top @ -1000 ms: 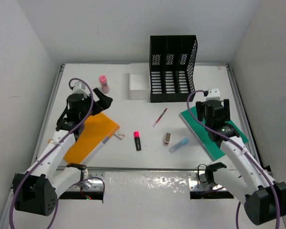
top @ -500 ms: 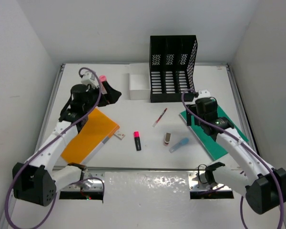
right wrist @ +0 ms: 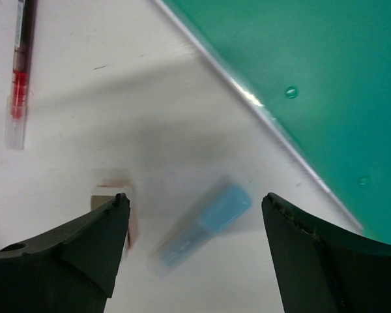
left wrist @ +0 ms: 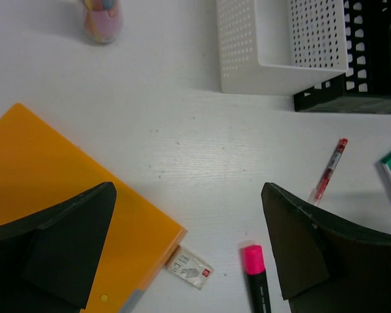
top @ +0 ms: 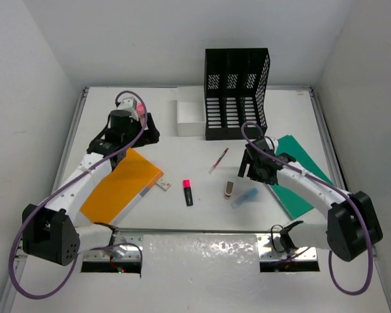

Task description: Organize the desk

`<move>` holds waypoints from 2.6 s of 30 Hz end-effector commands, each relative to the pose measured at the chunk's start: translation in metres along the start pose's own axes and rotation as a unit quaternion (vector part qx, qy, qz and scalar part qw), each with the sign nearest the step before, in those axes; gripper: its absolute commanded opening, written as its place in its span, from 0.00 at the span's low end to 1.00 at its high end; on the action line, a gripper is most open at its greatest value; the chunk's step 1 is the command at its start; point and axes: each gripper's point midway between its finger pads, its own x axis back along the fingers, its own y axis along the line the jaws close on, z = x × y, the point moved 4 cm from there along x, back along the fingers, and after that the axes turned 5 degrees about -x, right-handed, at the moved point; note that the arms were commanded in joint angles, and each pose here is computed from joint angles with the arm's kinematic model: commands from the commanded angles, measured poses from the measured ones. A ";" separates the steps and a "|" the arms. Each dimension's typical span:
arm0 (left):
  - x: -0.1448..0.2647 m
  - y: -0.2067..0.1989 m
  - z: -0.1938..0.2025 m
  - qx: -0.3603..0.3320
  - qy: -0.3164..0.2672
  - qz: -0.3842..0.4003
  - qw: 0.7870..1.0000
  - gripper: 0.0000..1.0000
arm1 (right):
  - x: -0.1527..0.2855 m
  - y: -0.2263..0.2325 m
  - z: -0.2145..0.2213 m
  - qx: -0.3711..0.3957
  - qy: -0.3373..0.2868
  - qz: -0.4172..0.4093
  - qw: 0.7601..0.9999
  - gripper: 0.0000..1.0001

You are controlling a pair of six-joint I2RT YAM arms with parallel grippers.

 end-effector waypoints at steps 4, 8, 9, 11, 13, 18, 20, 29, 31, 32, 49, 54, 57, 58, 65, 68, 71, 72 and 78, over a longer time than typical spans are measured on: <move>0.019 -0.006 -0.020 -0.011 -0.047 0.001 0.999 0.90 | -0.009 0.043 0.003 -0.018 0.007 -0.037 0.999 0.77; 0.024 0.001 -0.006 -0.010 -0.046 -0.007 0.999 0.90 | -0.016 0.060 0.012 0.015 0.028 -0.049 0.998 0.72; 0.025 0.004 -0.004 -0.012 -0.044 -0.015 0.999 0.90 | -0.017 0.061 0.014 0.026 0.034 -0.044 0.998 0.72; 0.028 0.007 -0.002 -0.015 -0.043 -0.022 0.999 0.90 | -0.019 0.070 0.018 0.041 0.045 -0.047 0.997 0.72; 0.029 0.010 0.000 -0.018 -0.043 -0.030 0.998 0.90 | -0.020 0.075 0.020 0.052 0.050 -0.048 0.996 0.72; 0.031 0.014 0.001 -0.021 -0.048 -0.043 0.998 0.90 | -0.026 0.075 0.027 0.065 0.064 -0.041 0.995 0.65; 0.031 0.016 0.002 -0.024 -0.047 -0.045 0.998 0.90 | -0.030 0.075 0.033 0.066 0.078 -0.040 0.994 0.65; 0.029 0.024 0.014 -0.027 -0.039 -0.063 0.997 0.90 | -0.040 0.077 0.050 0.086 0.108 -0.042 0.990 0.46; 0.030 0.024 0.015 -0.027 -0.039 -0.064 0.997 0.89 | -0.041 0.078 0.052 0.092 0.112 -0.044 0.988 0.37; 0.030 0.026 0.016 -0.027 -0.039 -0.068 0.997 0.89 | -0.041 0.078 0.054 0.095 0.115 -0.043 0.988 0.30; 0.026 0.043 0.034 -0.024 -0.026 -0.115 0.993 0.89 | 0.066 0.241 -0.139 0.283 -0.174 -0.125 0.935 0.00; 0.024 0.046 0.040 -0.024 -0.016 -0.123 0.992 0.89 | 0.027 0.285 -0.153 0.318 -0.222 -0.149 0.909 0.00; 0.025 0.047 0.042 -0.021 -0.014 -0.129 0.991 0.88 | 0.007 0.302 -0.150 0.304 -0.227 -0.207 0.902 0.00; 0.025 0.048 0.043 -0.021 -0.014 -0.130 0.991 0.88 | 0.007 0.310 -0.154 0.297 -0.248 -0.219 0.896 0.00; 0.024 0.047 0.045 -0.021 -0.014 -0.127 0.992 0.86 | -0.020 0.320 -0.163 0.281 -0.303 -0.219 0.884 0.00; 0.023 0.047 0.046 -0.023 -0.011 -0.126 0.992 0.86 | -0.016 0.328 -0.169 0.280 -0.308 -0.222 0.882 0.00; 0.023 0.046 0.046 -0.026 -0.011 -0.126 0.992 0.86 | -0.014 0.333 -0.174 0.271 -0.317 -0.223 0.881 0.00; 0.023 0.046 0.046 -0.026 -0.012 -0.126 0.992 0.86 | -0.014 0.334 -0.176 0.270 -0.319 -0.223 0.881 0.00; 0.023 0.045 0.047 -0.029 -0.010 -0.126 0.992 0.86 | -0.027 0.335 -0.189 0.251 -0.369 -0.191 0.874 0.00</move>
